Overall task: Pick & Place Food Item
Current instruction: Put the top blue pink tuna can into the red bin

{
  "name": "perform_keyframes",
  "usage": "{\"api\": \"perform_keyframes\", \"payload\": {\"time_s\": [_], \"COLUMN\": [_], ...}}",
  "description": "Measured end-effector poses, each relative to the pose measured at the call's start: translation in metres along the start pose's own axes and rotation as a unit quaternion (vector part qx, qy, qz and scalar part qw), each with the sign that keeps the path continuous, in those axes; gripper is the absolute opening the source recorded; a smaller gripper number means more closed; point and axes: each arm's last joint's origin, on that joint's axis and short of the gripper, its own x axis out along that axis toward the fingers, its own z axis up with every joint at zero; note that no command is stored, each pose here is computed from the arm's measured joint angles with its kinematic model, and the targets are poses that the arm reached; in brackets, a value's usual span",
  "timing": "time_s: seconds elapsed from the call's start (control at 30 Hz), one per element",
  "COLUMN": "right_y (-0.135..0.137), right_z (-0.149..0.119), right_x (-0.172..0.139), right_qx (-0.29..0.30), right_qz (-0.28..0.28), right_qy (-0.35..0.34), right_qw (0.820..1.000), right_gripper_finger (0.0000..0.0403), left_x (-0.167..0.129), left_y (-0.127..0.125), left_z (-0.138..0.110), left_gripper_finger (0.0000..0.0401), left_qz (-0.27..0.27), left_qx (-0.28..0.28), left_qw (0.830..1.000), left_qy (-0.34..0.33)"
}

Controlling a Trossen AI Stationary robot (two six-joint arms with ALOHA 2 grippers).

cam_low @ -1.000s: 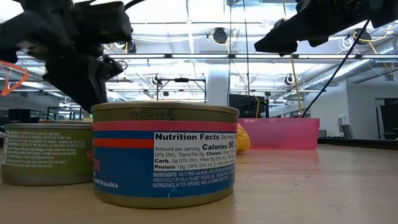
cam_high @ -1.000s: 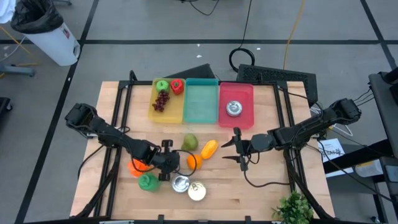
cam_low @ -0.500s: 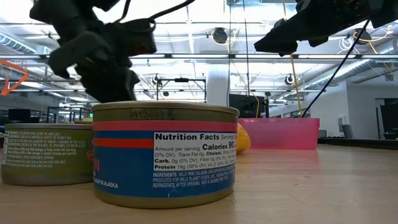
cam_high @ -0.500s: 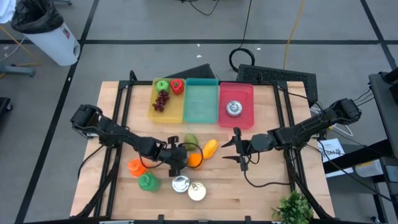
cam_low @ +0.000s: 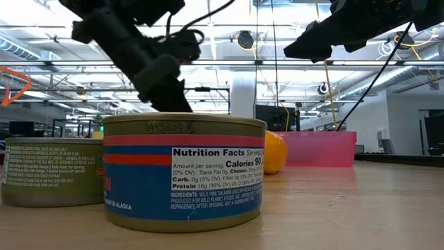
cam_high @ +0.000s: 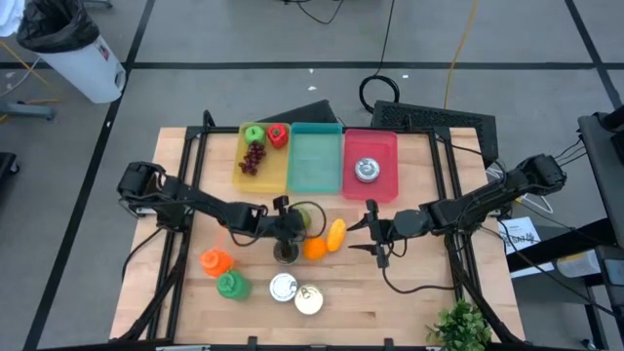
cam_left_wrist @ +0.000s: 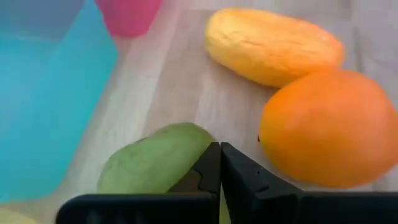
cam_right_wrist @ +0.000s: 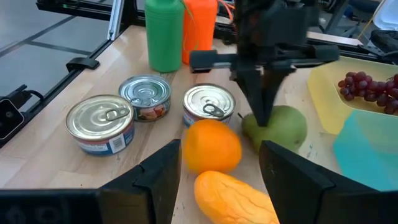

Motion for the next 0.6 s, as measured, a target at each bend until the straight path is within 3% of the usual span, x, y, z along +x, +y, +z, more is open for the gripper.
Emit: {"api": "perform_keyframes", "payload": {"time_s": [0.17, 0.33, 0.4, 0.53, 0.6], "right_y": [0.000, 0.000, 0.000, 0.000, 0.000], "right_z": [0.000, -0.001, -0.002, -0.002, -0.003], "right_x": [0.000, 0.000, 0.000, 0.000, 0.000], "right_qx": [0.000, -0.001, 0.000, 0.010, 0.011], "right_qz": [0.000, 0.000, 0.000, 0.000, 0.000], "right_qy": [0.001, 0.007, 0.008, 0.012, 0.013], "right_qw": [1.000, 1.000, 1.000, 1.000, 1.000], "right_gripper_finger": [0.0201, 0.0201, 0.0201, 0.0201, 0.0201], "left_x": [-0.009, -0.040, -0.051, -0.061, -0.062], "left_y": [0.008, 0.007, 0.002, -0.017, -0.027], "left_z": [0.003, 0.009, 0.007, -0.003, -0.012], "left_gripper_finger": [0.0027, 0.0021, 0.0014, 0.0003, 0.0005], "left_qz": [-0.023, 0.031, 0.000, -0.115, -0.139], "left_qx": [0.010, -0.023, -0.031, -0.035, -0.023], "left_qw": [1.000, 0.999, 1.000, 0.991, 0.985], "left_qy": [0.011, -0.011, 0.001, 0.061, 0.098]}}
